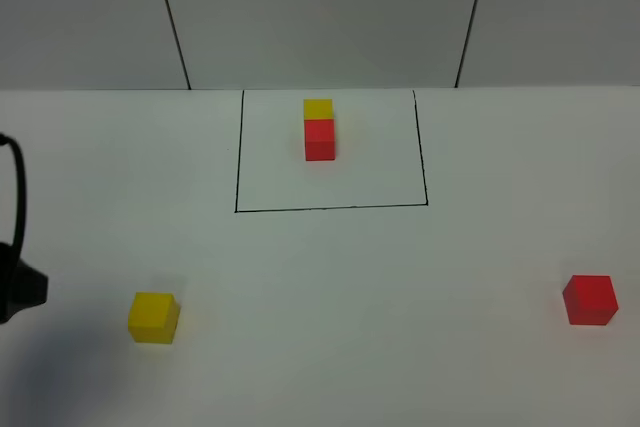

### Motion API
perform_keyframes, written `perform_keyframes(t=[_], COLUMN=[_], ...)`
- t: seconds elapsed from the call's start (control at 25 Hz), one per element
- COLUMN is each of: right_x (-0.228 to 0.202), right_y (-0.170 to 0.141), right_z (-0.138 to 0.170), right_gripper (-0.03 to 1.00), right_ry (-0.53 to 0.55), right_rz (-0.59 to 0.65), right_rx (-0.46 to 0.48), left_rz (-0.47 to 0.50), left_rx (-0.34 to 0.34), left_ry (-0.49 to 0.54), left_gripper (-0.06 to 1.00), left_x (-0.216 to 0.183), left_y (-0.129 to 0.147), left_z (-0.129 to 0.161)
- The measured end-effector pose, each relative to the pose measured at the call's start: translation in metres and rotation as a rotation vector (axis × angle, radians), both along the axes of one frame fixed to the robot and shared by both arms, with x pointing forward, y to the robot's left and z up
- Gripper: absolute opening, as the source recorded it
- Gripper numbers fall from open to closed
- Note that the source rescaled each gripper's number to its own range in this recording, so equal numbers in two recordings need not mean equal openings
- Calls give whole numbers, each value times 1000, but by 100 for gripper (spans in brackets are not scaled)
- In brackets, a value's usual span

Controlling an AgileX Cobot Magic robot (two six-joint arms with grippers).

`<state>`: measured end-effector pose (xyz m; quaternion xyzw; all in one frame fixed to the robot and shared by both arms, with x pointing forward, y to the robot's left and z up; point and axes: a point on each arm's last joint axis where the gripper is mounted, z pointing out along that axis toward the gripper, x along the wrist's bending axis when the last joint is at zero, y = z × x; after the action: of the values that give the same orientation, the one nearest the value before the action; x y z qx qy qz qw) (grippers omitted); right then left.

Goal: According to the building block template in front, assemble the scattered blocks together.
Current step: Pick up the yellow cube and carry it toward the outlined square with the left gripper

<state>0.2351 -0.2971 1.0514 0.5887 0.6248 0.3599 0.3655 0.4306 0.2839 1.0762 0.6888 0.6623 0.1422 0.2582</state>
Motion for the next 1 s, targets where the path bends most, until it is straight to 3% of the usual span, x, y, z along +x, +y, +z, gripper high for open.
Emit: perform_keyframes(t=[0.2,0.4,0.6,0.8,1.0], right_x=[0,0,0,0,0], right_y=[0,0,0,0,0], right_z=[0,0,0,0,0], right_gripper=[60,60,60,60,60], right_ry=[0,0,0,0,0], right_rz=[0,0,0,0,0], right_rx=[0,0,0,0,0], left_rz=[-64,-147,-131,-109,-104], left_rx=[-17,63,124,85,91], left_ry=[146,281,361,394,442], left_gripper=[95,95,95,95,95], left_x=[53,87,103,115,119], left_y=[-14,-46,-70,-80,-81], left_z=[-18,-51,-83,-111,-128])
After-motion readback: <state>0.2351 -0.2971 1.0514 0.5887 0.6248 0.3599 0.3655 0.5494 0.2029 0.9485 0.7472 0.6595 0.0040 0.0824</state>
